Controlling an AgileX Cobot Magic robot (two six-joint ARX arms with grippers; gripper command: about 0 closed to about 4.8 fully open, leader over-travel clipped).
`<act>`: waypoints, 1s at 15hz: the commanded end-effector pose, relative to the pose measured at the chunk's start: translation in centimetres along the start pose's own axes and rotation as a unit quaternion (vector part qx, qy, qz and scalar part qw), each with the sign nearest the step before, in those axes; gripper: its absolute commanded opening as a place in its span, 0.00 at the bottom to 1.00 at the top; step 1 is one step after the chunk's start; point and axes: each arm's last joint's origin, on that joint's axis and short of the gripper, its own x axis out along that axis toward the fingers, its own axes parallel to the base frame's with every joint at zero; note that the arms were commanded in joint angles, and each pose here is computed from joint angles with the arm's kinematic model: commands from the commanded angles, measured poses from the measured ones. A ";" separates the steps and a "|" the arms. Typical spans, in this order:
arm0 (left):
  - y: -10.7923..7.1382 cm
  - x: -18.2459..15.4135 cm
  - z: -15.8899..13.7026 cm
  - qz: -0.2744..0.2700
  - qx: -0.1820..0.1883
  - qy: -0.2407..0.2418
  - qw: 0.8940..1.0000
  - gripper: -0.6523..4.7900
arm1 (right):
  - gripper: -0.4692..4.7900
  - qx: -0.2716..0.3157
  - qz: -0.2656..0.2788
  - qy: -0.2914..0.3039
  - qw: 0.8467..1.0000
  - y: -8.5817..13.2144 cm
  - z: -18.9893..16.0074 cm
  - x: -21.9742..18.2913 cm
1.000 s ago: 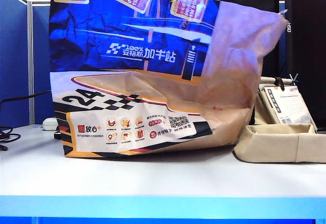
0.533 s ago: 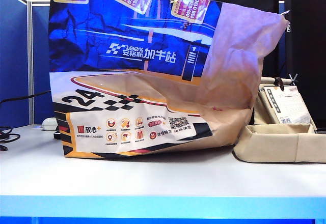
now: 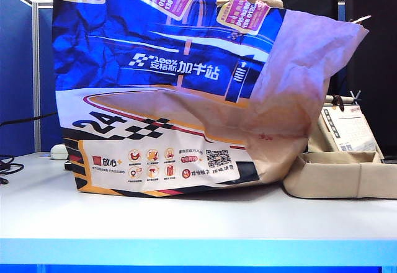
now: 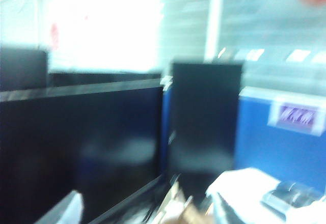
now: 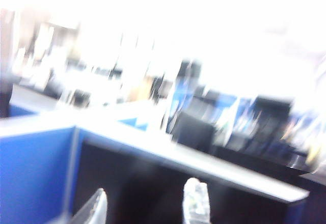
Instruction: Open the paper bag and put two oranges into the paper bag.
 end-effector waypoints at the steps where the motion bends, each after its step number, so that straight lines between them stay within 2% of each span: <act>1: 0.4 0.3 -0.7 -0.005 -0.032 0.026 0.999 0.73 | 0.42 -0.048 -0.133 0.135 0.981 -0.6 -2.0 -1.6; 2: 0.3 0.3 -0.8 -0.005 -0.019 0.030 0.999 0.73 | 0.41 -0.070 -0.194 0.184 0.961 -0.8 -2.9 -1.5; 4: -0.6 -0.5 0.2 -0.001 0.012 0.003 1.000 0.73 | 0.40 -0.095 -0.287 0.221 0.927 -1.2 -3.8 -2.6; 5: -1.6 -1.3 1.0 -0.009 0.044 -0.007 0.999 0.73 | 0.40 -0.058 -0.253 0.197 0.946 -1.0 -3.8 -4.8; 6: -2.7 -1.8 1.2 -0.027 0.053 -0.007 0.998 0.73 | 0.40 -0.009 -0.198 0.150 0.969 -0.8 -3.3 -7.3; 7: -3.5 -2.1 1.2 -0.059 0.058 -0.002 0.997 0.72 | 0.40 0.015 -0.164 0.109 0.980 -0.7 -2.9 -9.9; 8: -4.4 -2.5 0.9 -0.082 0.058 0.001 0.995 0.68 | 0.38 0.024 -0.159 0.075 0.984 -0.7 -2.8 -12.8; 9: -5.3 -3.3 0.2 -0.069 0.061 -0.005 0.996 0.55 | 0.35 0.027 -0.165 0.061 0.984 -0.6 -3.2 -15.5; 10: -6.2 -4.5 -1.0 -0.010 0.072 -0.011 0.997 0.43 | 0.35 0.038 -0.170 0.064 0.983 -0.5 -4.2 -17.7; 11: -6.8 -6.2 -3.2 0.114 0.073 -0.012 0.991 0.42 | 0.35 0.062 -0.178 0.071 0.980 -0.3 -5.7 -19.2; 12: -7.5 -7.9 -5.5 0.202 0.066 -0.005 0.977 0.42 | 0.35 0.081 -0.178 0.081 0.977 0.0 -7.1 -19.7; 13: -8.3 -9.5 -8.0 0.255 0.061 -0.006 0.965 0.42 | 0.35 0.092 -0.177 0.104 0.974 0.3 -8.8 -19.3; 14: -9.1 -11.0 -10.4 0.281 0.060 -0.008 0.958 0.42 | 0.35 0.097 -0.160 0.141 0.972 0.8 -10.9 -18.0; 15: -8.6 -11.2 -12.0 0.296 0.042 0.014 0.954 0.42 | 0.35 0.095 -0.140 0.171 0.971 1.2 -12.5 -16.9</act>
